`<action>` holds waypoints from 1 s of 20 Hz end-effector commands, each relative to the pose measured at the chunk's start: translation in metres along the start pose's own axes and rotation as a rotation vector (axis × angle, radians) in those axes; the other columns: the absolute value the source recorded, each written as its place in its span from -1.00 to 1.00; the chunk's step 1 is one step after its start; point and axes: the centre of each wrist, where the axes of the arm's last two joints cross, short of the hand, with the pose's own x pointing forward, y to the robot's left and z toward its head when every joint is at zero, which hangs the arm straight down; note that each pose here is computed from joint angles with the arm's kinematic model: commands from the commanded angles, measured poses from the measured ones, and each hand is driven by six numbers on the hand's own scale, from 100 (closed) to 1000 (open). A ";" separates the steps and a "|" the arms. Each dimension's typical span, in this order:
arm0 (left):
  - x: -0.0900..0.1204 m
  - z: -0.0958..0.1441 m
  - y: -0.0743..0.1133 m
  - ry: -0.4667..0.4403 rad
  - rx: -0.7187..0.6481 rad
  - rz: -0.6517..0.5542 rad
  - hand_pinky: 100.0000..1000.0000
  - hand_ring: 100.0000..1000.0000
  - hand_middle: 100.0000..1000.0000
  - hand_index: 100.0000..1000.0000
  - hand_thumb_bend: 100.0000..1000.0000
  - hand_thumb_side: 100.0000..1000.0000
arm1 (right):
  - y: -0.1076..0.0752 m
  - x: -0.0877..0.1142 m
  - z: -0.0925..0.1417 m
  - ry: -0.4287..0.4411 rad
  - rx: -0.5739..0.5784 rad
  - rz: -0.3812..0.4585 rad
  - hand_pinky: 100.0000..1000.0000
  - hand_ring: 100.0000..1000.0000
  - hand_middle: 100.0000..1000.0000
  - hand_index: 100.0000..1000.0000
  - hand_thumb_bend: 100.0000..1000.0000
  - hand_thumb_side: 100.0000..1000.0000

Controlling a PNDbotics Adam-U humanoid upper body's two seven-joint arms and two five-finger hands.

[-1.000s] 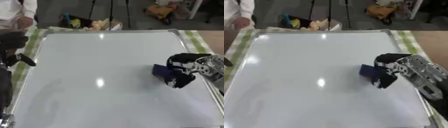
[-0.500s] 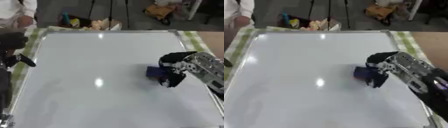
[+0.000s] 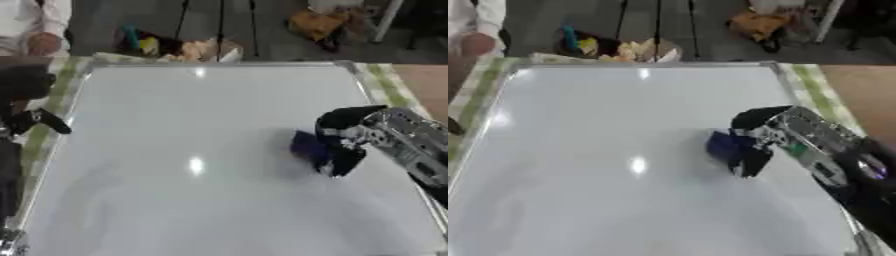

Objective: Wipe the whiteboard clean with a brush.

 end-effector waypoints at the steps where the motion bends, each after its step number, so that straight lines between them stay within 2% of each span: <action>1: 0.006 -0.005 0.002 -0.030 -0.005 -0.004 -0.29 0.55 0.45 0.30 -1.00 0.93 | 0.012 -0.007 -0.006 0.025 0.050 -0.015 -0.33 0.07 -0.60 -0.80 -1.00 -0.37; 8: 0.006 -0.005 0.001 -0.030 -0.007 -0.004 -0.29 0.55 0.45 0.30 -1.00 0.93 | 0.012 -0.009 -0.004 0.033 0.047 -0.021 -0.39 0.03 -0.63 -0.78 -1.00 -0.36; 12: 0.006 -0.004 0.001 -0.028 -0.008 -0.004 -0.29 0.55 0.45 0.30 -1.00 0.93 | 0.010 -0.017 -0.001 0.090 0.034 -0.039 -0.42 0.02 -0.64 -0.78 -1.00 -0.36; 20: 0.006 -0.004 0.001 -0.027 -0.009 -0.004 -0.29 0.55 0.45 0.30 -1.00 0.93 | 0.005 -0.024 0.003 0.151 0.005 -0.080 -0.43 0.02 -0.64 -0.78 -1.00 -0.37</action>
